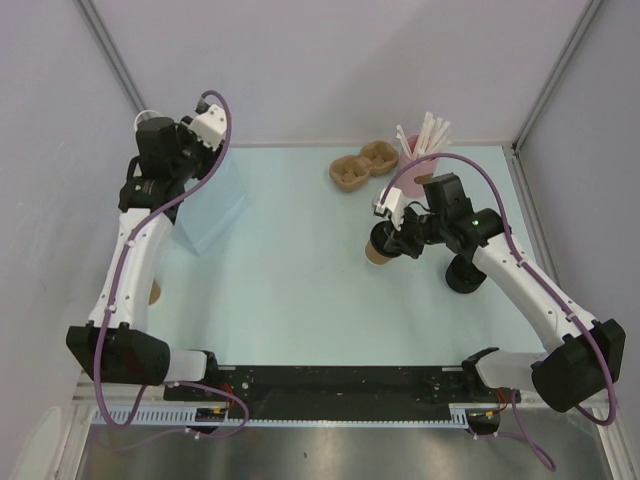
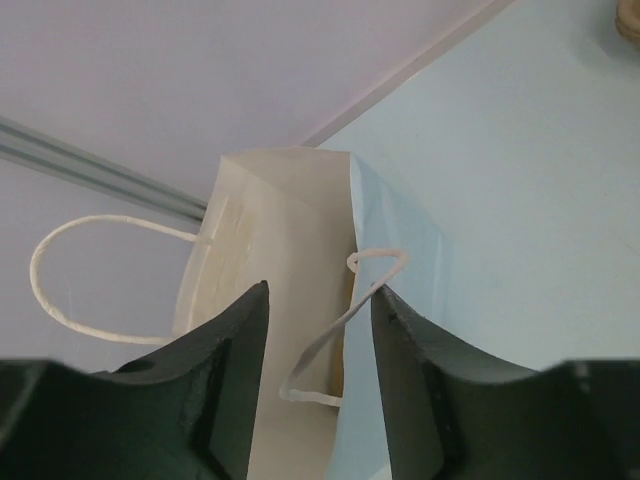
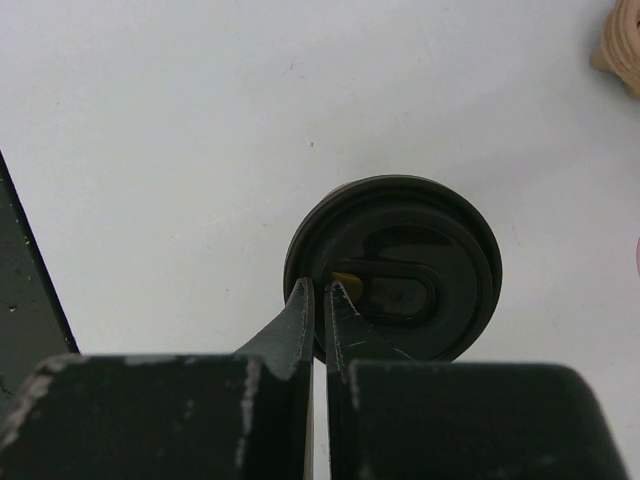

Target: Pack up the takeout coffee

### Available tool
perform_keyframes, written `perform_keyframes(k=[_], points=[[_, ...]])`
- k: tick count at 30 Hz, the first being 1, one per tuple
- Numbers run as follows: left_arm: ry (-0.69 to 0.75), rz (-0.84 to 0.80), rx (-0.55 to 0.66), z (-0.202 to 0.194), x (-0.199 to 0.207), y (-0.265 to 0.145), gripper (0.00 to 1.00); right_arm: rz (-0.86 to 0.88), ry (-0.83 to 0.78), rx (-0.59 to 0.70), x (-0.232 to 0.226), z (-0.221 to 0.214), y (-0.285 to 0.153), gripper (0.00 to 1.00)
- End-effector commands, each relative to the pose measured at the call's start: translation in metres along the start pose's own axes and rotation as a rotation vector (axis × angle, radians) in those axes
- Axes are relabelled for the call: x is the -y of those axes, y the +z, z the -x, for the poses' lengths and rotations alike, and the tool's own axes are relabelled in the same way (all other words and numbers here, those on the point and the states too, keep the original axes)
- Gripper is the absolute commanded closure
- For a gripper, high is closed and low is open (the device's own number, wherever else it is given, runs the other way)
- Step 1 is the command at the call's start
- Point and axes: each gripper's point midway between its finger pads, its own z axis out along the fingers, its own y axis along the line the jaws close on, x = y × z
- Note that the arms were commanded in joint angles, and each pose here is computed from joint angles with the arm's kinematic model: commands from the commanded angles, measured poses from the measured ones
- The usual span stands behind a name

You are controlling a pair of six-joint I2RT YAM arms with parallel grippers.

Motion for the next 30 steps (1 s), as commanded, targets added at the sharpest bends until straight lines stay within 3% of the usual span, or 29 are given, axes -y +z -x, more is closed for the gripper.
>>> perform_keyframes(k=[1,3,9,18,30], points=[[0.022,0.011,0.038,0.015,-0.009,-0.008,0.60,-0.017,-0.012,0.047,0.003,0.012,-0.003,1.00],[0.016,-0.009,0.050,0.018,-0.006,-0.010,0.79,-0.019,-0.009,0.042,0.004,0.010,-0.003,1.00],[-0.009,-0.097,0.075,0.026,0.010,-0.016,0.97,-0.036,-0.003,0.041,0.007,0.010,-0.002,1.00],[0.001,-0.267,0.138,0.051,0.057,-0.039,1.00,-0.114,0.031,0.040,0.024,0.011,-0.002,1.00],[0.050,-0.493,0.225,0.103,0.150,-0.074,1.00,-0.215,0.080,0.052,0.047,0.011,-0.011,1.00]])
